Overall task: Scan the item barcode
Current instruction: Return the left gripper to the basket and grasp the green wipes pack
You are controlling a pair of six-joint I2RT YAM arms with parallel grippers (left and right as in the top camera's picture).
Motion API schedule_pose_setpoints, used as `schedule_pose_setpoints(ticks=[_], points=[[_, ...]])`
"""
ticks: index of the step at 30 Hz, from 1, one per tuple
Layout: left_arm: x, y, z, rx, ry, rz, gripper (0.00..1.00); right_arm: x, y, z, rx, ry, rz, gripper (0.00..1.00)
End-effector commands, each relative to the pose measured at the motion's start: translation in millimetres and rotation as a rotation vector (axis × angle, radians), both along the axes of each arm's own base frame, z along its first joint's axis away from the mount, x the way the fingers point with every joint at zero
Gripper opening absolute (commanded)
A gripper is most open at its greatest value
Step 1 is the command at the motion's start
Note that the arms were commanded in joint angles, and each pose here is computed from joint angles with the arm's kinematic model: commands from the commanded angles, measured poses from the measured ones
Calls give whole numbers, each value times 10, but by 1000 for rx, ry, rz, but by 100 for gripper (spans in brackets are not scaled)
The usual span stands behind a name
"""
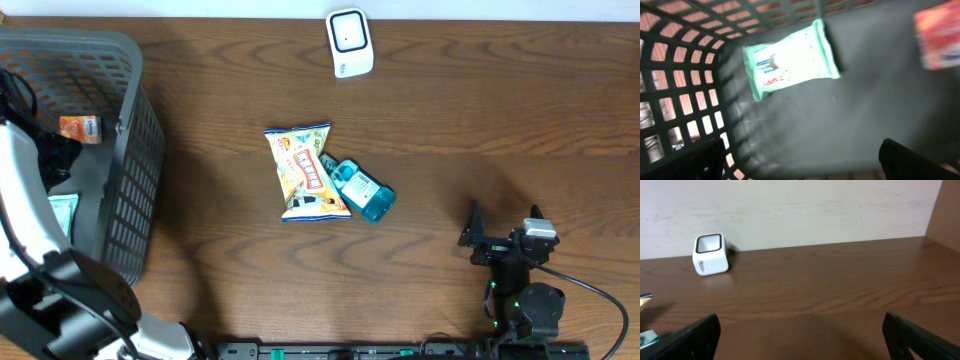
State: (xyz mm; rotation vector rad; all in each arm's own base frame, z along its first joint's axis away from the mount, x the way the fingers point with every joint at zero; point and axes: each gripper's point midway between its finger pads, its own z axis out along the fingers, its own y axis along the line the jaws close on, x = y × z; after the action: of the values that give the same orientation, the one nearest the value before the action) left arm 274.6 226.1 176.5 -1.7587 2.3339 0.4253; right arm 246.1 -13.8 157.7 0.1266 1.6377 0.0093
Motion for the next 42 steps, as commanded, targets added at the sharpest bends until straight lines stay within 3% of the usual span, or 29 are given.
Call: schedule_pose_setpoints(ticks=[1,16,24,34,42], points=[[-85,98,-221,15,91,64,98,-2,15,-5,2,0,4,99],[-352,174,-789,37,231,186,98,-2,15,-5,2,0,4,99],[-144,337,-1076,82,178,18,98,-2,15,-5,2,0,4,99],[53,460,-1119,136,87,25,98,-2,15,-5,2,0,4,99],[52,450,-1337,107,124,21,98,-2,15,-5,2,0,4,99]])
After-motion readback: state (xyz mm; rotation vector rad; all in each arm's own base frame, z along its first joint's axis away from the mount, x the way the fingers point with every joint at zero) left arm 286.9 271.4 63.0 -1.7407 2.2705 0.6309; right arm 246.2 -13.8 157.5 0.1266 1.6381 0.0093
